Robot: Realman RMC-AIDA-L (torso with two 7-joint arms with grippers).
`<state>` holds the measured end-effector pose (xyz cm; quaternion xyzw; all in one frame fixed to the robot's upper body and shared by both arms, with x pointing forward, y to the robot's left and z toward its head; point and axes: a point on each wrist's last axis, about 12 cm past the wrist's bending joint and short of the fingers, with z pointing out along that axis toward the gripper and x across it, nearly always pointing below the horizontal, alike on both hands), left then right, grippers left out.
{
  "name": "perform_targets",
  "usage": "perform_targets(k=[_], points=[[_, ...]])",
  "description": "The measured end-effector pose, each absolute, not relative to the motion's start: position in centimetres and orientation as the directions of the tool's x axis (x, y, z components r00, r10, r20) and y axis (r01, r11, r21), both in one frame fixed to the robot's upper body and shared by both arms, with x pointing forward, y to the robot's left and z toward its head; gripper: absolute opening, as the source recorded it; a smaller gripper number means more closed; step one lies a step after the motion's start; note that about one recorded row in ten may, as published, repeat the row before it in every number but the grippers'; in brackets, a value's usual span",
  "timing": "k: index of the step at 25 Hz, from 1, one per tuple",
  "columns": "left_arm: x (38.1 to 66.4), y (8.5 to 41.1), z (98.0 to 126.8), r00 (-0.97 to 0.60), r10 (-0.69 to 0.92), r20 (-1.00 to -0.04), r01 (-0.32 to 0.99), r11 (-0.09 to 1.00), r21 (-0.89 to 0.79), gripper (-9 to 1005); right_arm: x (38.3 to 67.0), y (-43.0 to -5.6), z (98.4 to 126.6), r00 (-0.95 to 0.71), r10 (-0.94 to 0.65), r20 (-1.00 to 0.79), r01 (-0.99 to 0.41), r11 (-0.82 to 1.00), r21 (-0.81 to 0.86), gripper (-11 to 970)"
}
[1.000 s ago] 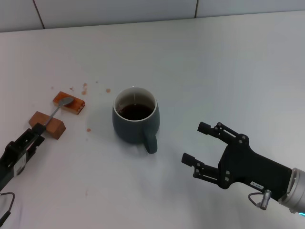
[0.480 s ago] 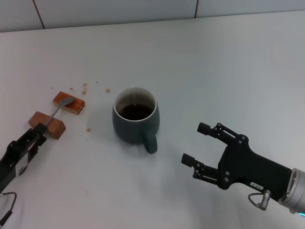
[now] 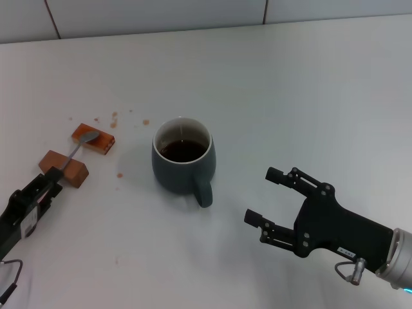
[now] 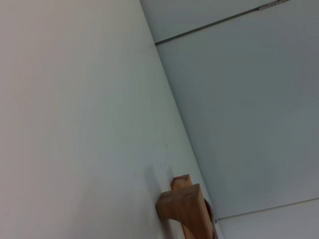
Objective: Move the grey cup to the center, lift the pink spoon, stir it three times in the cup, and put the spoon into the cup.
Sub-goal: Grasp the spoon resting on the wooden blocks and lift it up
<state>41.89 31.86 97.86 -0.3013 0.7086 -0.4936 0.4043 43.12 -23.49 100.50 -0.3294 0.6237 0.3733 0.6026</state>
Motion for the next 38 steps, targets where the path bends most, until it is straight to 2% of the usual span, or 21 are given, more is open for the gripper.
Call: perform_targets(k=[12,22,27,29,34,38], points=[[42.0,31.9,97.9,-0.491,-0.826,-0.276,-0.027,0.331,-0.943,375,43.1,-23.5,100.5,-0.057,0.038,-0.998,-0.862,0.503,0.069,838],[42.0,31.9,97.8,-0.491,-0.827,-0.273,-0.032,0.33,-0.943,366,43.1,-23.5,100.6,-0.053,0.041,-0.998,-0.863,0.5,0.067,839],[42.0,31.8,97.8,-0.493,-0.826,-0.273,-0.036,0.332,-0.942,219,43.2,-23.5,100.6,-0.052,0.042,-0.998,-0.864,0.499,0.066,838],[42.0,31.8,97.8,-0.494,-0.825,-0.275,-0.036,0.335,-0.942,212,43.2,-23.5,100.6,-0.051,0.042,-0.998,-0.864,0.499,0.065,838],[42.2,31.9,98.0,-0.5,-0.814,-0.298,-0.012,0.35,-0.937,194,43.2,-23.5,100.6,-0.051,0.043,-0.998,-0.865,0.498,0.065,838],[43.0,31.8,99.4,-0.528,-0.769,-0.362,0.103,0.365,-0.925,165,43.2,-23.5,100.6,-0.051,0.043,-0.998,-0.864,0.499,0.066,839]])
